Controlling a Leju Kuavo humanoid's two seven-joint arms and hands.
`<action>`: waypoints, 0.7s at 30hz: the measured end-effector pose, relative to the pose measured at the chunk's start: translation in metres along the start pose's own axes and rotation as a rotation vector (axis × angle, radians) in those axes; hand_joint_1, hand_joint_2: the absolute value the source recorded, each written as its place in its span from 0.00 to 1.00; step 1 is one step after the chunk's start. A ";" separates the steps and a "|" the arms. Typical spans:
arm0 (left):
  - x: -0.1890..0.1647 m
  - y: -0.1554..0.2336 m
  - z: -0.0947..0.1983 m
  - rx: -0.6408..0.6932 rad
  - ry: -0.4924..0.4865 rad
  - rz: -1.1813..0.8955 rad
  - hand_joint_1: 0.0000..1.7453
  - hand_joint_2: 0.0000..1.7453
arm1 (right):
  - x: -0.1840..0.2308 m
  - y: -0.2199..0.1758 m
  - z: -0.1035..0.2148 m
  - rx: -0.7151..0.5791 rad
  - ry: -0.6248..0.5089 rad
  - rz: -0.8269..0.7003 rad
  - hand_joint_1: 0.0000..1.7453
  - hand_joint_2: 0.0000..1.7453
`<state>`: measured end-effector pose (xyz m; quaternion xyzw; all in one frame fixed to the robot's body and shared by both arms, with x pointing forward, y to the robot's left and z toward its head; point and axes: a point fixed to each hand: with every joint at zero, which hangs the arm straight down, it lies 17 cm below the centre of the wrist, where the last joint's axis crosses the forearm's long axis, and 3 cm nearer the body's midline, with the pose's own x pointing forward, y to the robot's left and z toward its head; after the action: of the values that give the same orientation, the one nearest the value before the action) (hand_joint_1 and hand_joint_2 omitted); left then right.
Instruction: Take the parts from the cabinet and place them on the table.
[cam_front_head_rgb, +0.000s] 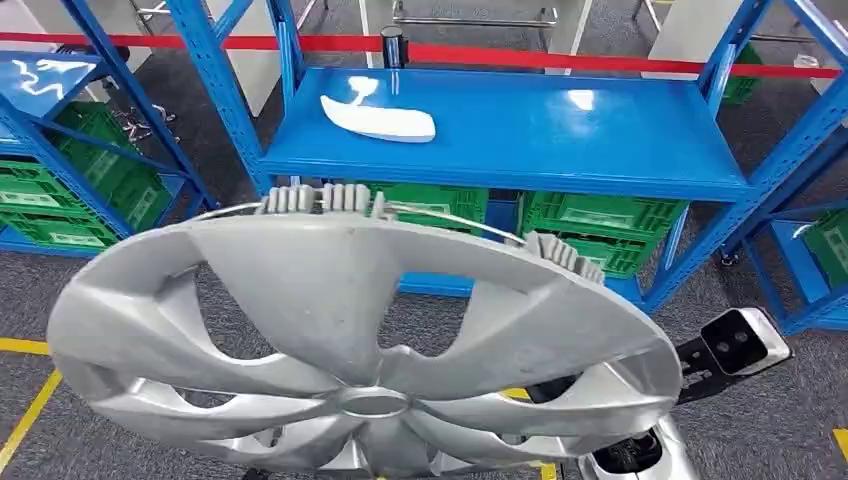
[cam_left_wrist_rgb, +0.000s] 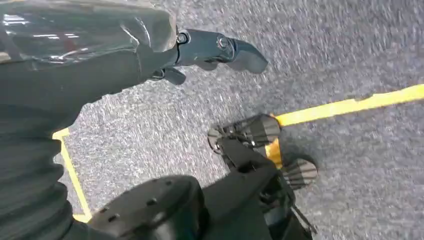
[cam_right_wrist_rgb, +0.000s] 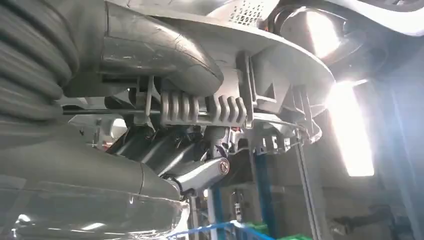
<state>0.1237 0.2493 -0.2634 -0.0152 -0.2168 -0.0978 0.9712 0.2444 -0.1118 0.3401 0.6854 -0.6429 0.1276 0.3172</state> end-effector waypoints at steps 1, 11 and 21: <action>-0.001 0.001 0.000 0.001 0.001 0.000 0.00 1.00 | 0.000 0.000 0.000 0.000 -0.001 -0.001 0.95 1.00; 0.005 -0.005 -0.001 -0.011 -0.007 -0.017 0.00 1.00 | 0.001 0.001 0.004 -0.009 0.002 0.008 0.95 1.00; 0.005 -0.005 -0.001 -0.012 -0.006 -0.022 0.00 1.00 | 0.002 0.004 0.002 0.000 -0.010 0.008 0.95 1.00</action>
<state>0.1280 0.2437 -0.2622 -0.0191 -0.2193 -0.1100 0.9693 0.2400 -0.1145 0.3408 0.6836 -0.6471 0.1255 0.3134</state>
